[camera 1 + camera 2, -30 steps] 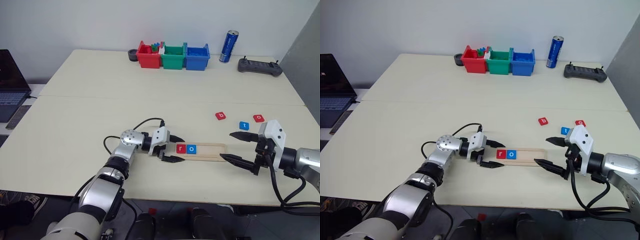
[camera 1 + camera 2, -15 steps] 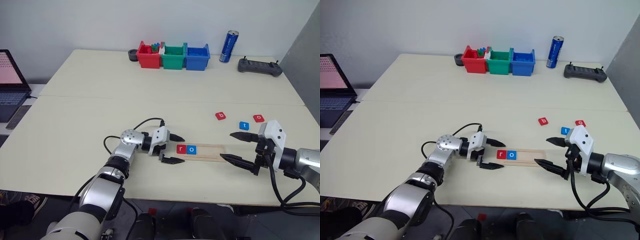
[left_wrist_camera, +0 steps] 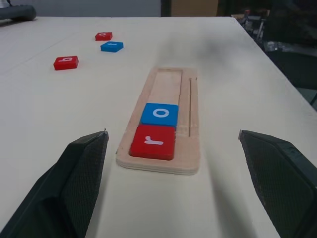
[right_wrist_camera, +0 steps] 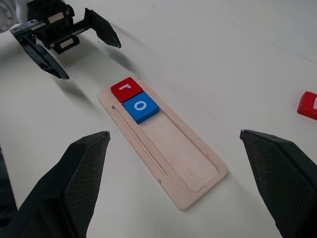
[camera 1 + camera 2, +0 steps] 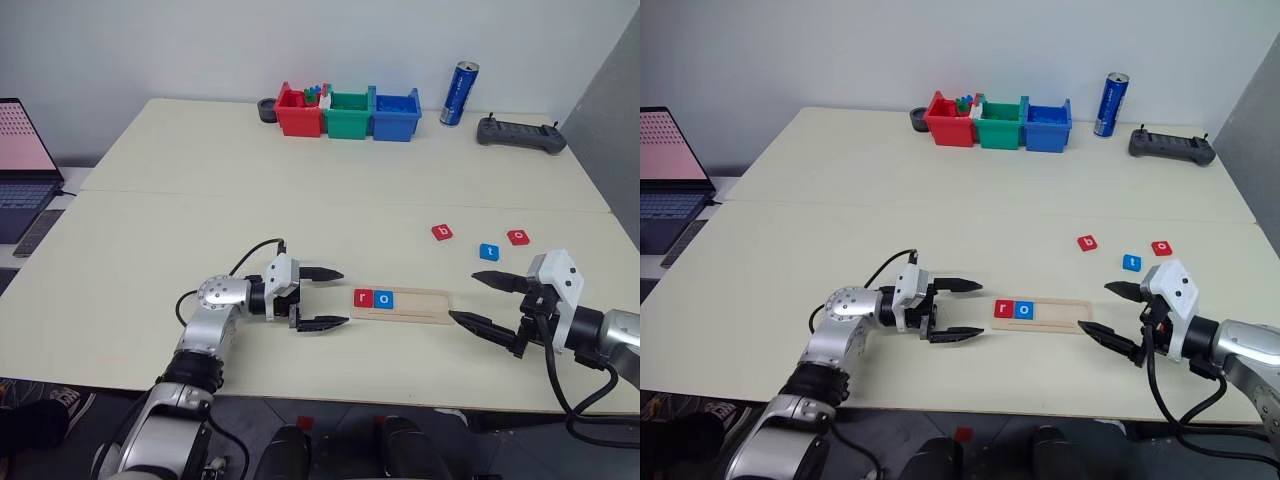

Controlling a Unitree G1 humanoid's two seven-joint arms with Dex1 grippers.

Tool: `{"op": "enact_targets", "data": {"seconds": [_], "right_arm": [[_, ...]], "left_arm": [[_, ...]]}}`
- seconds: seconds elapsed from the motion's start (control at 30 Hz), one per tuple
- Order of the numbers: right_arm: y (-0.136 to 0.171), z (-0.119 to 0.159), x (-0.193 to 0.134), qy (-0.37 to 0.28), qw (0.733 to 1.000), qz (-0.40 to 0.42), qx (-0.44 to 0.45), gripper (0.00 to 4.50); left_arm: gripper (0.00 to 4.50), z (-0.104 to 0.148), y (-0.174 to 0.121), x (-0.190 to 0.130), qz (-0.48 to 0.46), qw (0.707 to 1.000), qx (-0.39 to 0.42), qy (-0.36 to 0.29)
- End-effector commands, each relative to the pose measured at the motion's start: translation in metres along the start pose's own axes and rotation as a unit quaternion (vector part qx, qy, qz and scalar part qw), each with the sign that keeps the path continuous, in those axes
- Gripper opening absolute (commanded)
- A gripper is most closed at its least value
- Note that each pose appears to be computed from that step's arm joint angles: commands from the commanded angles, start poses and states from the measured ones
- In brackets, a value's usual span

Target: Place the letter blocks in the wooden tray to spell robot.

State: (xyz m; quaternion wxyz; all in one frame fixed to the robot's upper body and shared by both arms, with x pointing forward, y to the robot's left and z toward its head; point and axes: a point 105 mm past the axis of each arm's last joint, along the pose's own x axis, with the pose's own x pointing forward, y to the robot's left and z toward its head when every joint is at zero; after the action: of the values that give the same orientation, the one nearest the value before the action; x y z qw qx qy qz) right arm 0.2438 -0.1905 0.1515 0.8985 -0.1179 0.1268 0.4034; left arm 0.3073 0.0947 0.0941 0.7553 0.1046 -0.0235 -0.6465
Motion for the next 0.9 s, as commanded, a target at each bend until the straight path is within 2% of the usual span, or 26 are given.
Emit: {"op": "enact_targets", "data": {"seconds": [0.03,0.3,0.4,0.57,0.9], "right_arm": [[-0.011,0.007,-0.006,-0.019,0.999,-0.041,-0.012,4.5],[-0.012,0.004,-0.002,-0.039,0.996,-0.083,0.002,4.5],[-0.012,0.003,-0.002,-0.041,0.995,-0.091,0.006,4.5],[-0.014,0.002,0.0,-0.041,0.994,-0.097,0.004,4.5],[-0.021,0.001,-0.003,-0.042,0.992,-0.12,0.002,4.5]], "left_arm": [[4.47,0.013,-0.002,-0.003,0.05,0.999,0.008,-0.02],[4.47,0.011,-0.027,-0.003,0.158,0.987,-0.022,-0.033],[4.47,0.013,-0.04,-0.001,0.164,0.986,-0.024,-0.036],[4.47,0.021,-0.041,0.003,0.191,0.98,-0.023,-0.053],[4.47,0.021,-0.049,0.006,0.173,0.983,-0.033,-0.043]]}}
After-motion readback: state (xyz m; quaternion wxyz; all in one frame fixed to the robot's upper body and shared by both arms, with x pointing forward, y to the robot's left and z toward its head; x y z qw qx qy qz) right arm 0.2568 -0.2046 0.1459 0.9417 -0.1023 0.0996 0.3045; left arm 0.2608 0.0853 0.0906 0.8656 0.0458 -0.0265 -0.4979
